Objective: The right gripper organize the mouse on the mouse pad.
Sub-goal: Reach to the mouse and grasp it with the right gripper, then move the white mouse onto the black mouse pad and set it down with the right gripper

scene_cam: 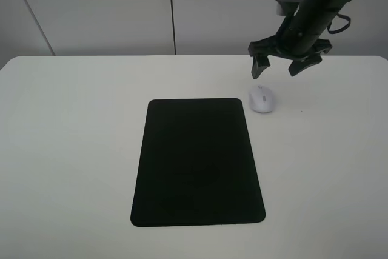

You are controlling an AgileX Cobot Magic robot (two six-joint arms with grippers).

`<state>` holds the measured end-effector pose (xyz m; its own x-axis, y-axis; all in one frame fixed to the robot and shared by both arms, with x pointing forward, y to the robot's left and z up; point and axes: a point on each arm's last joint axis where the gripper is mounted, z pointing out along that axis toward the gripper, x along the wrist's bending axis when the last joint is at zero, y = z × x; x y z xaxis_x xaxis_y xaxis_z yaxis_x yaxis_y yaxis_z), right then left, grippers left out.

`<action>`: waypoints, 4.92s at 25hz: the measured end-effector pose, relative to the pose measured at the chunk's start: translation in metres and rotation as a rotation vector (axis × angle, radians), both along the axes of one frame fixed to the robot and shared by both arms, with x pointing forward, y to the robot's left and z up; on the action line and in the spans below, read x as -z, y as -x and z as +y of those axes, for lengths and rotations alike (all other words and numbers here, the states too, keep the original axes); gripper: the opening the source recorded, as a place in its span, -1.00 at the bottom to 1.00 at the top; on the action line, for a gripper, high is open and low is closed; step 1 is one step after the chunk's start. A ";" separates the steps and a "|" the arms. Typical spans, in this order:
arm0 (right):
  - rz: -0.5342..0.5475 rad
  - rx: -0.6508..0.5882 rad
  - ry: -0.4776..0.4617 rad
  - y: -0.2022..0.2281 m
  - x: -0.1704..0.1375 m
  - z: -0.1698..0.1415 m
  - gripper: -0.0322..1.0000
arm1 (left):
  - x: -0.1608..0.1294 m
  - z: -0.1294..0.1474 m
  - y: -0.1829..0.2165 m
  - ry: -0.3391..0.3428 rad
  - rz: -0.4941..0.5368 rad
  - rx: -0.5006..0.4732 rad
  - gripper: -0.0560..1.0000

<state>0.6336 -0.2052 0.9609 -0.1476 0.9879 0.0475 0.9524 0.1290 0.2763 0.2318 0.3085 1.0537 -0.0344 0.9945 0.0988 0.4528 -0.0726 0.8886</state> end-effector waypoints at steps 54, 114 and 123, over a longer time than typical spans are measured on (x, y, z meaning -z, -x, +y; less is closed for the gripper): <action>0.070 0.092 0.094 -0.037 0.098 0.010 0.23 | 0.000 0.000 0.000 0.000 0.000 0.000 0.60; 0.060 -0.162 0.113 0.062 0.034 0.168 0.23 | 0.000 0.000 0.000 0.000 0.000 0.000 0.60; 0.050 -0.201 0.084 0.097 0.044 0.203 0.23 | 0.000 0.000 0.000 0.000 0.000 0.000 0.60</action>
